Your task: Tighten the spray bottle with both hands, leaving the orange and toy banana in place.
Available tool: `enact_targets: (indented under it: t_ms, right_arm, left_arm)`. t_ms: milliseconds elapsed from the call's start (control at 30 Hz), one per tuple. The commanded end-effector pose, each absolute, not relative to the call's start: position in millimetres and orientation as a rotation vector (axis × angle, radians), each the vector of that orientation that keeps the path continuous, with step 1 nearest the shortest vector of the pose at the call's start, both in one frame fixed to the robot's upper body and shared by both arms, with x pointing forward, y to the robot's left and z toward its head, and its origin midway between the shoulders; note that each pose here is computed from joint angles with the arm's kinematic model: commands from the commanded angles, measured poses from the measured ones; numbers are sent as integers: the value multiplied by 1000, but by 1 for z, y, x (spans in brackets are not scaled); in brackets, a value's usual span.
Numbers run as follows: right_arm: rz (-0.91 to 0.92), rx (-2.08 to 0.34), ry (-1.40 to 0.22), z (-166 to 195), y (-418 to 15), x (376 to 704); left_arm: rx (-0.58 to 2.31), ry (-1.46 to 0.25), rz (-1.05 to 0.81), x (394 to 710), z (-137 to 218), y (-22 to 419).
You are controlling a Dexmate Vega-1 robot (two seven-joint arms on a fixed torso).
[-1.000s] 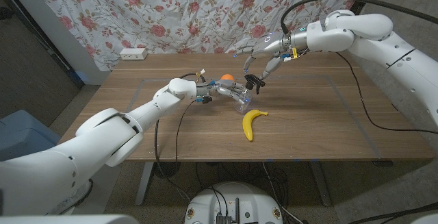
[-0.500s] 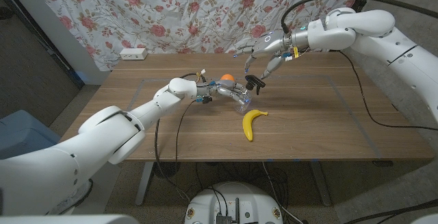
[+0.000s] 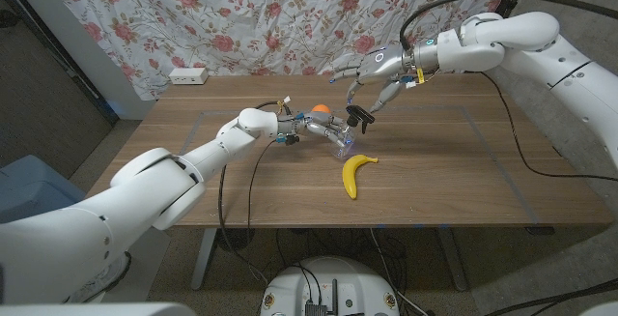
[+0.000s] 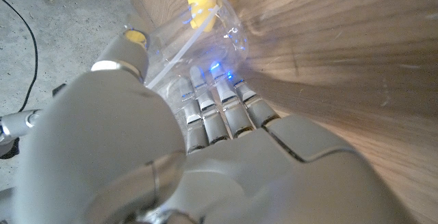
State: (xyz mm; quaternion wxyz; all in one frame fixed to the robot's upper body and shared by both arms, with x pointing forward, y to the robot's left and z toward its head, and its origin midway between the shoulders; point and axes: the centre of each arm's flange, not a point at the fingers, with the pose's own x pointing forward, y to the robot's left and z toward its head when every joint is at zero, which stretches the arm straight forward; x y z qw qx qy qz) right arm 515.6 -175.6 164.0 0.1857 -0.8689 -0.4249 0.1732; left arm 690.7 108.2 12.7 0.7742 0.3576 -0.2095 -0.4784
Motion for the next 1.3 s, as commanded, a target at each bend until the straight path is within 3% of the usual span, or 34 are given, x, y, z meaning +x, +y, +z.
enact_targets:
  t_ms: [33, 1300]
  right_arm:
    - [514, -2434, -1249, 156, -174, 518]
    - [596, -2334, -1152, 149, -172, 528]
  left_arm:
    - [778, -449, -1033, 689, 12, 109]
    - [782, -454, -1030, 688, 13, 108]
